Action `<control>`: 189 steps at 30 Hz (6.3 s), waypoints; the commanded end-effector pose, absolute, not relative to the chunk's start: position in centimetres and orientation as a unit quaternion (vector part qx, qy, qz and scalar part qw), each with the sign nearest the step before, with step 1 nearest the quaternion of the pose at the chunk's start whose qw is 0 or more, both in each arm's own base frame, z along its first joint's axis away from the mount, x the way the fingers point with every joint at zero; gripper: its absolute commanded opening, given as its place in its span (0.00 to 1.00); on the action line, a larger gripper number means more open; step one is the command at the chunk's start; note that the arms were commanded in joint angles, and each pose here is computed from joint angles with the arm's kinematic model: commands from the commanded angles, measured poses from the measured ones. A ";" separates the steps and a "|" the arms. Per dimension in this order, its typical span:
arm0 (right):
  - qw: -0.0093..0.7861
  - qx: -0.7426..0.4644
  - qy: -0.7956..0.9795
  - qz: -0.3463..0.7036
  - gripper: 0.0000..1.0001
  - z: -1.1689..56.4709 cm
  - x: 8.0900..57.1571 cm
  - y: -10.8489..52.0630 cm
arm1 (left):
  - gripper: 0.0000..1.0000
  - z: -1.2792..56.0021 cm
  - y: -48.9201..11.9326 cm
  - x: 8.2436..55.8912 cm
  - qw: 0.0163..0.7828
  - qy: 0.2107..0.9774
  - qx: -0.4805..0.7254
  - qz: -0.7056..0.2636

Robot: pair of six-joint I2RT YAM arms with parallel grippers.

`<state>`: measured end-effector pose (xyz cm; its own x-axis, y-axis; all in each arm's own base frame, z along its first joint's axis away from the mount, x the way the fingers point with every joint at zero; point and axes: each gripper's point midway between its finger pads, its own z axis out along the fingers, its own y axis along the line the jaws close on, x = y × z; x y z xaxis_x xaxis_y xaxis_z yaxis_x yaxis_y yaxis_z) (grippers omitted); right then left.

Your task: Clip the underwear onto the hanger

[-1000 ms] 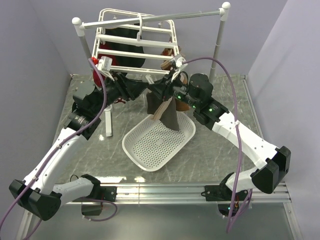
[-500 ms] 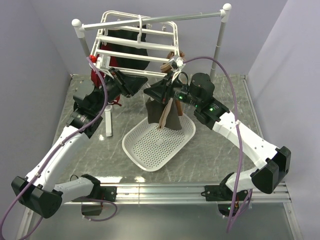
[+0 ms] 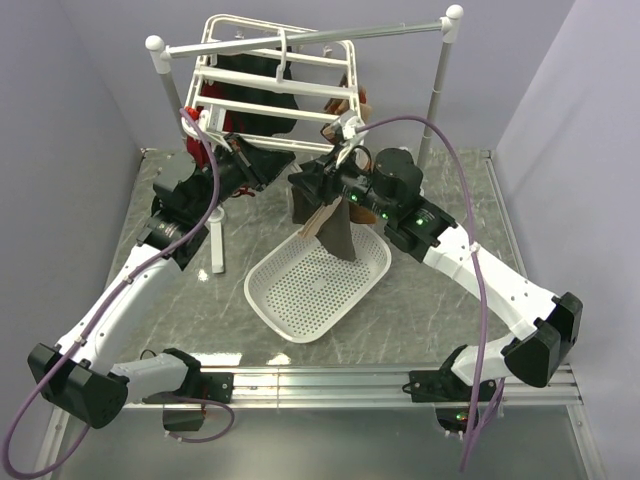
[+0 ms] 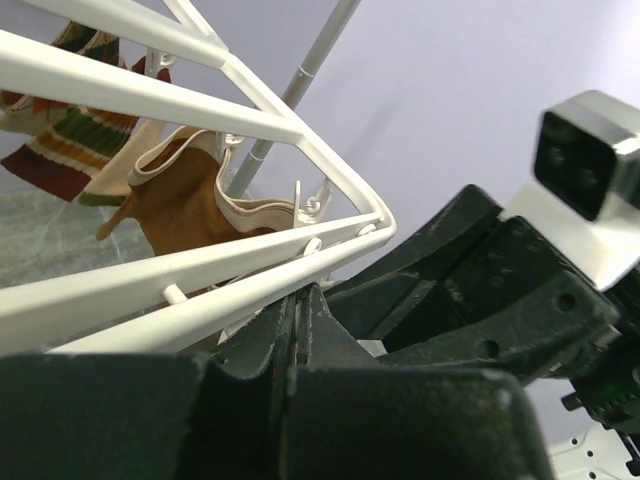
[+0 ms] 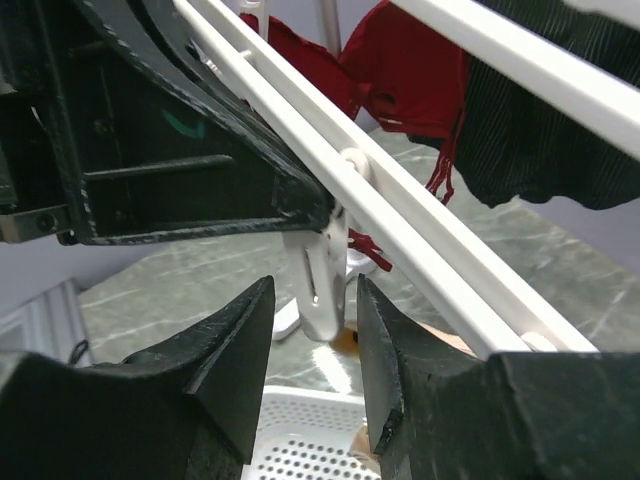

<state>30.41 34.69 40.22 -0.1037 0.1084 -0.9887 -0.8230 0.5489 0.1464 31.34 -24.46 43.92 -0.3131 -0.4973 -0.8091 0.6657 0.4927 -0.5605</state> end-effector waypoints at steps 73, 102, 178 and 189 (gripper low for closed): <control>0.639 -0.321 0.601 0.355 0.00 42.4 29.0 35.2 | 0.03 44.0 -24.2 31.1 0.559 0.645 0.024 -0.521; 0.633 -0.331 0.599 0.361 0.13 42.2 28.5 35.4 | 0.13 45.9 -22.6 32.1 0.594 0.623 -0.002 -0.509; 0.332 -0.859 0.378 -0.092 0.82 26.4 28.6 32.3 | 0.00 42.9 -23.3 31.3 0.563 0.653 0.022 -0.506; 0.275 -0.877 0.376 -0.120 0.54 25.7 28.7 31.2 | 0.00 42.7 -23.3 31.4 0.561 0.655 0.024 -0.505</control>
<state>28.79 31.45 23.82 0.6857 -0.7274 -0.0268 -0.6145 -0.5587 -0.5570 31.76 -23.43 42.49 -0.3714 -0.5378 -0.7569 0.5866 0.4960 -0.6403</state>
